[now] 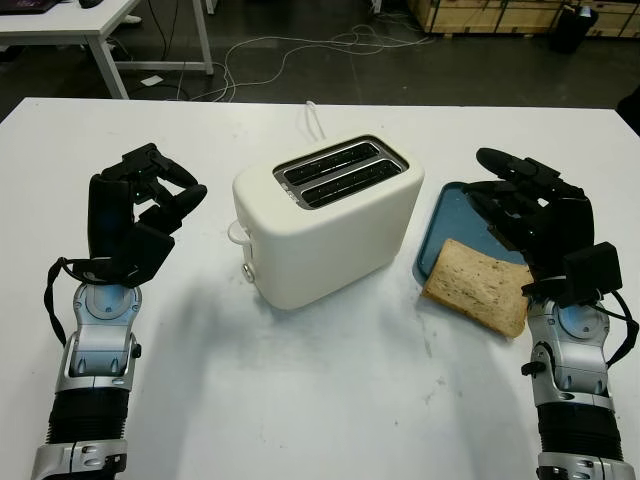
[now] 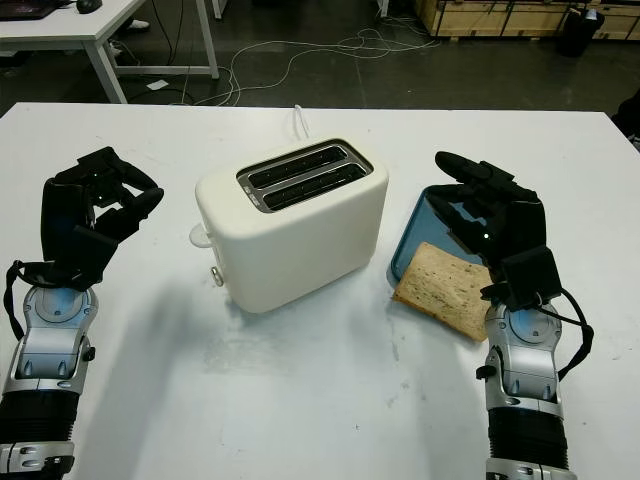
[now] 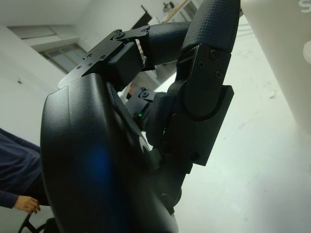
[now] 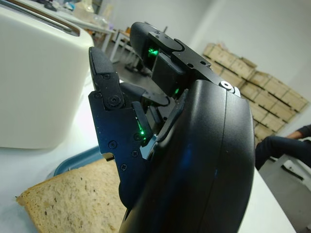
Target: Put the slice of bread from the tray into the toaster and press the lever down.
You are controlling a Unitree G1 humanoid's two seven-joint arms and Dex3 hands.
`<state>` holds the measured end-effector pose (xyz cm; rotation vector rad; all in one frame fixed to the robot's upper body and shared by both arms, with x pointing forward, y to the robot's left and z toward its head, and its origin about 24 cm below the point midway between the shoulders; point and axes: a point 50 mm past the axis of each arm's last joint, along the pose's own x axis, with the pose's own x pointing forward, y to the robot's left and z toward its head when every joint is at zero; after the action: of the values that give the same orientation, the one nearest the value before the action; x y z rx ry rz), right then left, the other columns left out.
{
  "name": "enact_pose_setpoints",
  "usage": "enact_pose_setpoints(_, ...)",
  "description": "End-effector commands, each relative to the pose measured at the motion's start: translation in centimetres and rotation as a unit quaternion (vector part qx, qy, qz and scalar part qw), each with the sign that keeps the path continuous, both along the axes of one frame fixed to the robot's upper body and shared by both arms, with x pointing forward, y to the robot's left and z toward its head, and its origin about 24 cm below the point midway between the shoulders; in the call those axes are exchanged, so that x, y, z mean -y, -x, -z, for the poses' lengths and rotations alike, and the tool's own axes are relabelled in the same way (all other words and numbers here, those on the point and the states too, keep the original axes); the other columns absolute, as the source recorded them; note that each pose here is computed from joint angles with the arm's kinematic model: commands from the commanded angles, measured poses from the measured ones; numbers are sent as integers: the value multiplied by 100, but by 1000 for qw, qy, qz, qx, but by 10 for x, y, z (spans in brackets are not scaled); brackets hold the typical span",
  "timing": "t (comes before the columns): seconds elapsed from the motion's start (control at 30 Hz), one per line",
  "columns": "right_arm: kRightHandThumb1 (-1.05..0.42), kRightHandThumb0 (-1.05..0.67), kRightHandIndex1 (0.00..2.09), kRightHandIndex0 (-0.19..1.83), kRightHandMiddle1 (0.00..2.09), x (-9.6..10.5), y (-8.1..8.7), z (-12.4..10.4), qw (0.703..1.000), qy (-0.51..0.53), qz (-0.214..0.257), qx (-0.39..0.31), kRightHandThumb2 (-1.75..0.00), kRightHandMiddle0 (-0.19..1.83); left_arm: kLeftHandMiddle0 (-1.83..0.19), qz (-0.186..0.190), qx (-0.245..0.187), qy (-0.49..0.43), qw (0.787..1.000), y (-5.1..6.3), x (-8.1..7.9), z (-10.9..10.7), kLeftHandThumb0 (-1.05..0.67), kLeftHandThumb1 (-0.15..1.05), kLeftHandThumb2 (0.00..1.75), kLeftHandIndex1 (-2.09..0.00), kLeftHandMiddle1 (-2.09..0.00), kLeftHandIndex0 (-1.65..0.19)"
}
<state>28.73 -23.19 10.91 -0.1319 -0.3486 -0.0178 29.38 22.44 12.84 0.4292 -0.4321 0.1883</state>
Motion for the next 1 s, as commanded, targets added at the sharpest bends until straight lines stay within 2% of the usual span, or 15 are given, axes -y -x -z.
enact_pose_setpoints(0.0, -83, -35, 96, 53, 3, 2, 1, -2, 1000, 12, 1, 4, 0, 90, -91, 2, -2, 4, 1000, 0, 1, -1, -98, 92, 8, -127, -155, -86)
enact_pose_setpoints(0.3, -83, -35, 96, 50, 2, 2, 2, 0, 1000, 16, -12, -19, 0, 90, -93, 7, -4, 12, 1000, -1, 6, 1, -99, 92, 11, -129, -157, -85)
enact_pose_setpoints(0.4, -84, -35, 99, 47, 0, 5, 4, -1, 997, 62, -32, -35, 0, 86, -92, 5, -3, 14, 1000, -1, 7, 2, -99, 92, 11, -129, -156, -86)
enact_pose_setpoints(0.47, -83, -34, 94, 47, 0, 11, 8, -4, 990, 129, -42, -42, 0, 83, -92, 5, -3, 13, 1000, 0, 6, 2, -99, 92, 12, -130, -156, -86)
enact_pose_setpoints(0.6, -80, -38, 51, 58, 0, 29, 18, -8, 958, 276, -63, -45, 0, 77, -91, 1, -5, 15, 1000, 0, 6, 3, -98, 92, 12, -131, -157, -85)
enact_pose_setpoints(0.7, -76, -37, 30, 59, 0, 45, 30, -6, 916, 391, -79, -43, 0, 70, -92, 3, -5, 18, 1000, 0, 7, 5, -98, 92, 13, -132, -159, -84)
enact_pose_setpoints(0.83, -75, -39, 13, 54, 0, 62, 45, 2, 869, 484, -102, -37, 0, 57, -93, 7, -6, 19, 1000, 0, 9, 7, -97, 92, 13, -131, -160, -84)
enact_pose_setpoints(0.97, -76, -50, 4, 44, 0, 73, 50, 8, 827, 549, -120, -9, 0, 43, -92, 7, -1, 17, 1000, 0, 8, 7, -97, 92, 14, -131, -158, -84)
